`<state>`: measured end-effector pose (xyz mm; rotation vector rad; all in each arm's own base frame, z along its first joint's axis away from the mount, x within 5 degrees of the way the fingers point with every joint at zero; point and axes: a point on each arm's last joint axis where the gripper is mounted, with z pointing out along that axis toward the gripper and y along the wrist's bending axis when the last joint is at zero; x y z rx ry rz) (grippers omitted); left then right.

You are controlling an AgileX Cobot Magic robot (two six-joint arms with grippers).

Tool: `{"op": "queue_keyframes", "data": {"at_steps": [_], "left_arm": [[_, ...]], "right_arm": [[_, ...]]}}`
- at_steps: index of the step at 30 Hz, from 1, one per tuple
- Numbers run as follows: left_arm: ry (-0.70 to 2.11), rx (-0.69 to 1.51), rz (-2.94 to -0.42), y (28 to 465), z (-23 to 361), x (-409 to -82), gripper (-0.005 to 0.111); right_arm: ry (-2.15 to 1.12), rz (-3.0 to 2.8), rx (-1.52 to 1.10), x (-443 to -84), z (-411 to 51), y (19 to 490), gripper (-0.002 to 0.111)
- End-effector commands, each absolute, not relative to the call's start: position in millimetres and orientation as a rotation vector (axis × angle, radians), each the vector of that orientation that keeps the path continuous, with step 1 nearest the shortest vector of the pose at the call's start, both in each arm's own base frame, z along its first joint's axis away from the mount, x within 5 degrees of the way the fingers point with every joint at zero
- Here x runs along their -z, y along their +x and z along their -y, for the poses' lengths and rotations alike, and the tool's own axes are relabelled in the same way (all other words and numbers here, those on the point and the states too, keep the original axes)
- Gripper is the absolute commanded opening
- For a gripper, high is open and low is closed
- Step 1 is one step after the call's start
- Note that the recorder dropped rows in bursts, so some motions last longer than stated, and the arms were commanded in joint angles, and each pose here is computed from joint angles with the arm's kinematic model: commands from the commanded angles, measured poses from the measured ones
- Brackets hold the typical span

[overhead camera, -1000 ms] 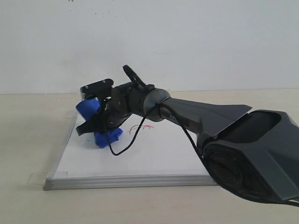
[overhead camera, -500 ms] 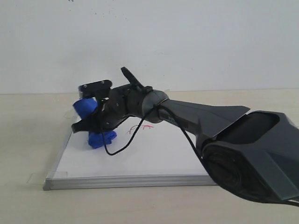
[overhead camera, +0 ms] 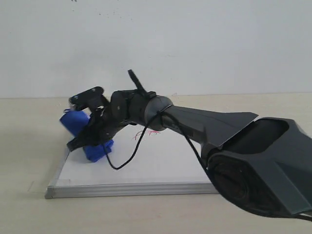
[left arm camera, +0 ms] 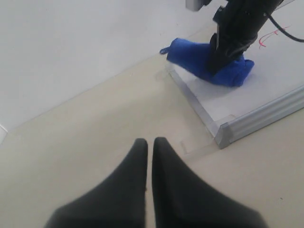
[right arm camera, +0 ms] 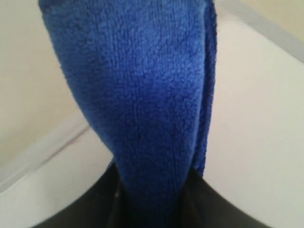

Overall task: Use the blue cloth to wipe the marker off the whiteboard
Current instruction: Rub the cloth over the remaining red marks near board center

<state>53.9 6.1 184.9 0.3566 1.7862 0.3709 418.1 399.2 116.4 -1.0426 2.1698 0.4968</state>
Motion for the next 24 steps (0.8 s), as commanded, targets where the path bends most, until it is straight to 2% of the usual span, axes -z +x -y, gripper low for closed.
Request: {"op": "queue_keyframes", "data": {"at_steps": [1, 7, 12, 14, 19, 22, 24], "left_arm": [[0.358, -0.375, -1.784, 53.8, -6.2, -184.3, 0.004], [0.358, -0.375, -1.784, 53.8, -6.2, -184.3, 0.004], [0.358, -0.375, -1.784, 53.8, -6.2, -184.3, 0.004], [0.358, -0.375, -1.784, 53.8, -6.2, -184.3, 0.004], [0.358, -0.375, -1.784, 53.8, -6.2, -184.3, 0.004], [0.358, -0.375, -1.784, 53.8, -6.2, -184.3, 0.004], [0.358, -0.375, -1.784, 53.8, -6.2, -184.3, 0.004]], "right_arm": [[-1.344, -2.038, -0.449, -108.3, -419.4, 393.1, 0.000], [-1.063, -2.148, -0.434, -110.7, -407.2, 411.5, 0.000], [-0.566, -2.357, -0.469, -109.6, -372.4, 442.4, 0.000], [-0.483, -2.462, -0.434, -104.4, -352.2, 451.3, 0.000], [-0.447, -2.632, -0.345, -95.8, -324.9, 455.9, 0.000], [-0.575, -2.560, -0.470, -99.4, -349.5, 443.7, 0.000], [-0.776, -2.428, -0.599, -105.0, -377.5, 427.7, 0.000]]}}
